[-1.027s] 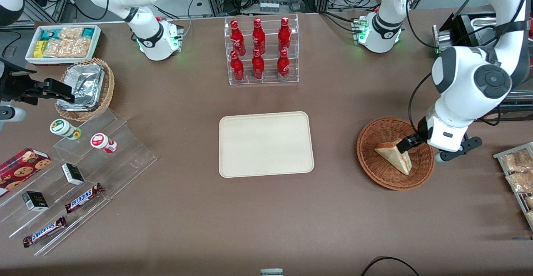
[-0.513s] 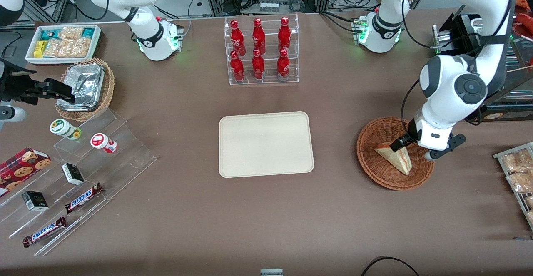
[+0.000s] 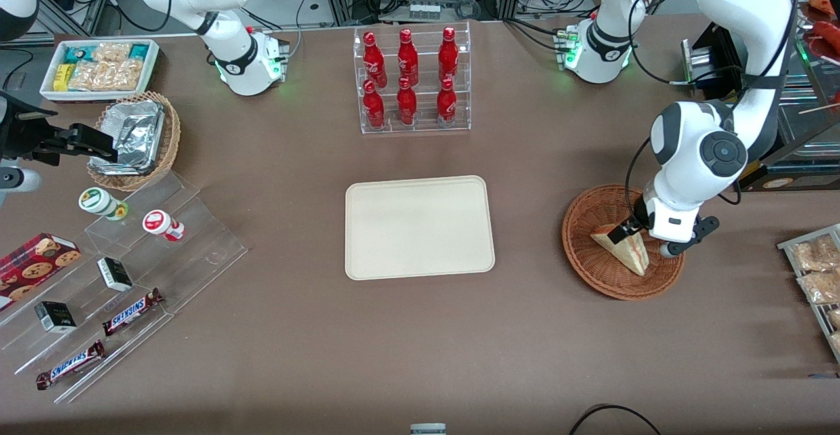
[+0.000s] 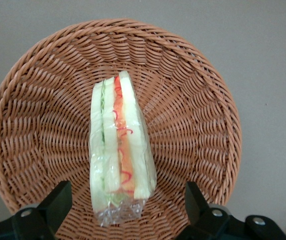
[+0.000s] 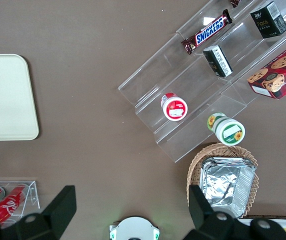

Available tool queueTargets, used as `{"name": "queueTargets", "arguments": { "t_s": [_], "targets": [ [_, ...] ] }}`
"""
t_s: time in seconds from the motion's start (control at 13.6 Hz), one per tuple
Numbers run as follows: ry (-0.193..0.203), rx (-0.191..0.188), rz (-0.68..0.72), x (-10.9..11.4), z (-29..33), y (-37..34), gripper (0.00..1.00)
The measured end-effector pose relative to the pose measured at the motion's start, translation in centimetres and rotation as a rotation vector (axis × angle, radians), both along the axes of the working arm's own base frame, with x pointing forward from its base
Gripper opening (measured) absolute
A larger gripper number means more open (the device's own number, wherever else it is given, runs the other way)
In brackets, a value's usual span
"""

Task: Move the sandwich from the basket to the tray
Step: 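Lower the open left gripper around the wrapped sandwich and close it, then lift the sandwich with the left gripper and carry it over the tray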

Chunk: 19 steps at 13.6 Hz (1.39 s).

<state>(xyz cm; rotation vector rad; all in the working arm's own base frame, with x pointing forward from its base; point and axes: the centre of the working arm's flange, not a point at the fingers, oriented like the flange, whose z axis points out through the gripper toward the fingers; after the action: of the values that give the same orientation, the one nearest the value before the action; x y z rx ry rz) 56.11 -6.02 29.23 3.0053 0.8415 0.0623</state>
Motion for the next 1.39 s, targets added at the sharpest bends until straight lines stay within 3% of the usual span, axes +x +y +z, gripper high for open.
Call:
{"name": "queueTargets", "arguments": {
  "t_s": [0.66, 1.03, 1.17, 1.39],
  "targets": [
    [0.009, -0.003, 0.006, 0.2, -2.9, 0.2, 0.97],
    [0.01, -0.003, 0.007, 0.2, -2.9, 0.2, 0.45],
    [0.005, -0.004, 0.007, 0.4, -2.8, 0.2, 0.29],
    [-0.026, 0.0, 0.0, 1.4, -1.1, 0.1, 0.23]
  ]
}}
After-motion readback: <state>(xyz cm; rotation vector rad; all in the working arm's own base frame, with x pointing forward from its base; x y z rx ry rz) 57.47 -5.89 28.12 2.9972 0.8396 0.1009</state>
